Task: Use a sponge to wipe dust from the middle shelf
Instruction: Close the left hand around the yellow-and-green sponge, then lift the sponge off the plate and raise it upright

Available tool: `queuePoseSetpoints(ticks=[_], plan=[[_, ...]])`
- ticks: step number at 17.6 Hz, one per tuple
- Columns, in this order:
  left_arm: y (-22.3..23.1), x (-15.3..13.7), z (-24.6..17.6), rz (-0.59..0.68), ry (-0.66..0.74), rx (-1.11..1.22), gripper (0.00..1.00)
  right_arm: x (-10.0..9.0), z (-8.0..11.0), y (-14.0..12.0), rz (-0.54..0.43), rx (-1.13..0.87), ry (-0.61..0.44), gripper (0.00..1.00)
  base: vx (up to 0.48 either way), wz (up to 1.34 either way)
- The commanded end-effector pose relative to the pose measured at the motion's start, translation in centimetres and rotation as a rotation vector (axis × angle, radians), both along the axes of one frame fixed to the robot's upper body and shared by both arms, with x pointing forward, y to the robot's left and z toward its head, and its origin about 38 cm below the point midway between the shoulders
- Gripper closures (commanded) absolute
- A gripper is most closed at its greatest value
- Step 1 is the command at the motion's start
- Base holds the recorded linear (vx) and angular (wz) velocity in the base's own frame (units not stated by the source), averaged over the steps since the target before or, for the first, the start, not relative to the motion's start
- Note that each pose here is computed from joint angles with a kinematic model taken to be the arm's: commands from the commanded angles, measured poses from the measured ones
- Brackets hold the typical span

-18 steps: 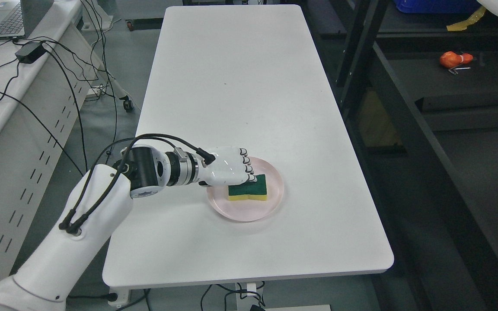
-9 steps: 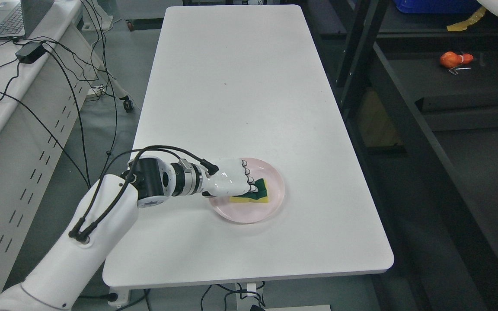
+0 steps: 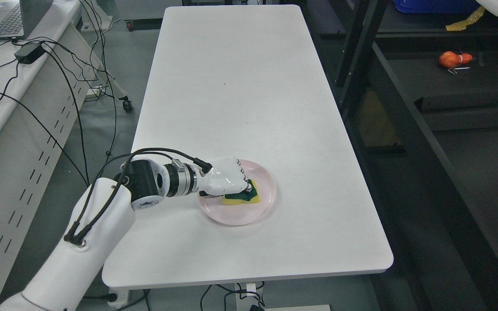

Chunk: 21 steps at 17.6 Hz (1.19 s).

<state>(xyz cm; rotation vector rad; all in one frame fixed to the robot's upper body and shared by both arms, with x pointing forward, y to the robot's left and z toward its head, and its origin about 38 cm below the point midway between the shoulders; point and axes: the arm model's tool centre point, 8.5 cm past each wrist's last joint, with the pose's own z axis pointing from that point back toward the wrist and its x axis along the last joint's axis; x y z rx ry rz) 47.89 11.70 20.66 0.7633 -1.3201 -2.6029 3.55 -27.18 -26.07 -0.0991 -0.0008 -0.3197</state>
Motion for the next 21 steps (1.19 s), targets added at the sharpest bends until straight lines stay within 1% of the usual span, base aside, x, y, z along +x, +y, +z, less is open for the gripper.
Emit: queuePoseSetpoints(ticks=[1, 5, 6, 9, 10, 11, 12, 14, 15, 17, 19, 20, 21], plan=[[2.0, 0.6, 1.2, 0.058, 0.049, -0.187, 0.87, 0.6, 0.1, -1.3, 0.0, -0.022, -0.017, 0.0, 0.0, 0.0], [4.5, 1.0, 1.3, 0.12, 0.081, -0.296, 0.98, 0.6, 0.1, -1.3, 0.0, -0.022, -0.017, 0.0, 0.0, 0.0], [5.1, 1.2, 1.6, 0.135, 0.087, -0.328, 1.0, 0.6, 0.1, -1.3, 0.001, -0.022, -0.017, 0.0, 0.0, 0.0], [6.7, 1.3, 3.5, 0.139, 0.105, -0.498, 1.0, 0.6, 0.1, -1.3, 0.0, -0.022, -0.017, 0.0, 0.0, 0.0], [7.6, 1.2, 5.2, 0.12, 0.12, -0.648, 1.0, 0.6, 0.1, -1.3, 0.0, -0.022, -0.017, 0.0, 0.0, 0.0], [7.8, 1.1, 6.2, 0.098, 0.134, -0.759, 1.0, 0.6, 0.1, -1.3, 0.0, -0.022, -0.017, 0.0, 0.0, 0.0], [7.7, 0.8, 7.0, 0.065, 0.164, -0.917, 1.0, 0.6, 0.1, -1.3, 0.0, -0.022, -0.017, 0.0, 0.0, 0.0], [7.4, 0.1, 7.3, 0.006, 0.221, -1.197, 1.0, 0.6, 0.1, -1.3, 0.0, -0.022, -0.017, 0.0, 0.0, 0.0], [7.9, 0.1, 7.4, 0.018, 0.26, -1.357, 1.0, 0.6, 0.1, -1.3, 0.001, -0.022, -0.017, 0.0, 0.0, 0.0], [12.1, 0.5, 7.0, 0.129, 0.292, -1.572, 1.0, 0.6, 0.1, -1.3, 0.0, -0.022, -0.017, 0.0, 0.0, 0.0], [14.5, 0.8, 6.3, 0.216, 0.298, -1.866, 1.0, 0.6, 0.1, -1.3, 0.001, -0.022, -0.017, 0.0, 0.0, 0.0], [16.1, 0.8, 5.2, 0.308, 0.283, -2.038, 1.0, 0.6, 0.1, -1.3, 0.0, -0.022, -0.017, 0.0, 0.0, 0.0], [16.8, 0.7, 4.6, 0.345, 0.274, -2.127, 1.0, 0.6, 0.1, -1.3, 0.0, -0.022, -0.017, 0.0, 0.0, 0.0]])
